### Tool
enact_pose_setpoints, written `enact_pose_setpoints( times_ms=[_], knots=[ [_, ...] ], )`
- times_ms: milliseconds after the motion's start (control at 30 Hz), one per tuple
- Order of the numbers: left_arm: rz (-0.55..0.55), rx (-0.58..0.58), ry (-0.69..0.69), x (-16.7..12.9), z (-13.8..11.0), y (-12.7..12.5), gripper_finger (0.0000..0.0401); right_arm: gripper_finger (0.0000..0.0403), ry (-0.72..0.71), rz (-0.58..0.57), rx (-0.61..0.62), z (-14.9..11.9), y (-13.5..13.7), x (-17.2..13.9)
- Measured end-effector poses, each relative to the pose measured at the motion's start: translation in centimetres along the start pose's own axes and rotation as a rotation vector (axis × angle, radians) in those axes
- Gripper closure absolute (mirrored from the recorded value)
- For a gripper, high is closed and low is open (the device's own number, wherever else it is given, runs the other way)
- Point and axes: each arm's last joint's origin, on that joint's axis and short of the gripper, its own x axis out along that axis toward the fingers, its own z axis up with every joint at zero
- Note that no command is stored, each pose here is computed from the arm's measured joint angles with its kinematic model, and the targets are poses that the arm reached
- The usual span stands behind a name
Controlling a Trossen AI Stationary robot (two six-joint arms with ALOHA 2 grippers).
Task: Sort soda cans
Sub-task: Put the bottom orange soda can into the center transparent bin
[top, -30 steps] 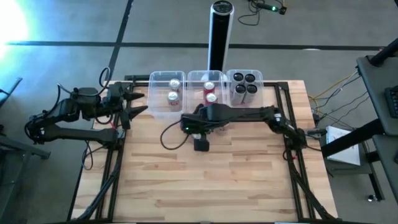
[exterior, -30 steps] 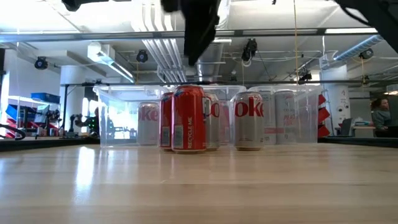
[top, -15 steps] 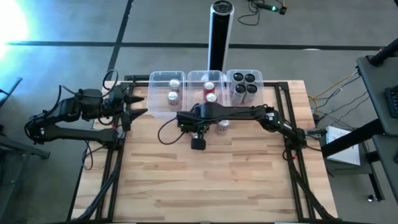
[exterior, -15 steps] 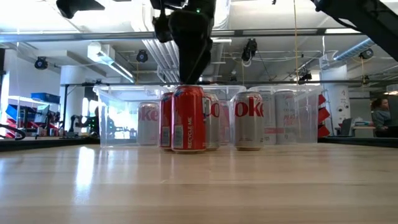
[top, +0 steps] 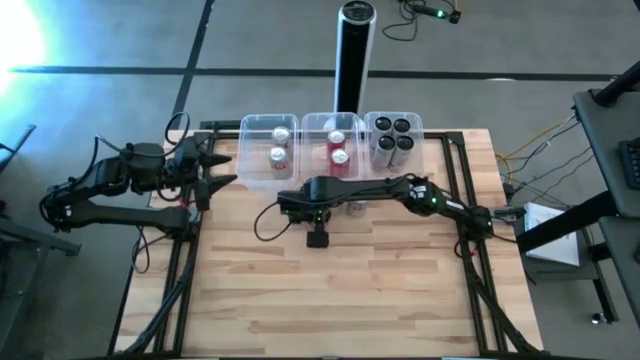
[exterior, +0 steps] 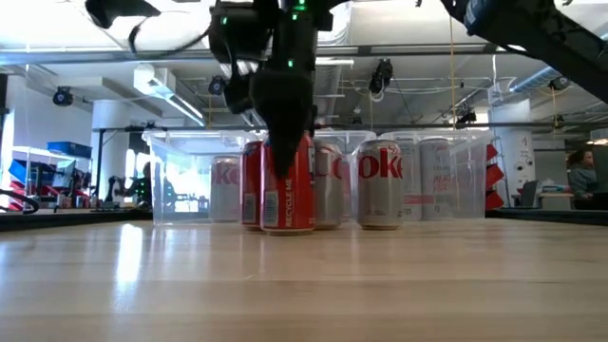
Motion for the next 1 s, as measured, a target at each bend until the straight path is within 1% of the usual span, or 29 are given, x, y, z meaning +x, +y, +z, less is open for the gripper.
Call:
enact_pose_setpoints(
  times_ms=[200,333,400,567,667,733,800,933,1000],
  knots=[
    [-0.002,-0.002,-0.008,-0.2,0.0,0.1,0.0143,0.004,0.011,0.035,0.005,-0.2,0.0,-0.3],
    [-0.002,-0.002,-0.011,-0.3,0.0,0.1,0.0143,0.0044,0.007,0.037,0.004,-0.3,0.2,-0.6],
    [-0.002,-0.002,-0.011,-0.3,0.0,0.1,0.0143,0.0058,0.006,0.036,0.001,-0.3,0.3,-0.7],
    [-0.001,-0.004,-0.011,-0.3,0.0,0.1,0.0143,0.0111,0.007,0.034,-0.008,-0.3,0.9,-0.7],
    [-0.001,-0.009,-0.012,-0.3,0.0,0.1,0.0143,0.0111,0.034,0.041,-0.017,-0.8,1.6,-1.3],
    [-0.001,-0.013,-0.012,-0.3,0.0,0.1,0.0143,0.0111,0.054,0.042,-0.017,-1.3,2.2,-2.5],
    [-0.001,-0.016,-0.012,-0.3,0.0,0.1,0.0143,0.0111,0.034,0.044,-0.019,-2.0,2.7,-4.6],
    [-0.001,-0.021,-0.034,-0.1,0.3,0.0,0.0143,0.0111,-0.115,0.05,-0.055,-3.9,3.4,-11.2],
    [-0.005,-0.019,-0.052,0.1,0.5,-0.1,0.0143,0.0111,-0.216,0.034,-0.039,-4.8,3.1,-14.2]
  ],
)
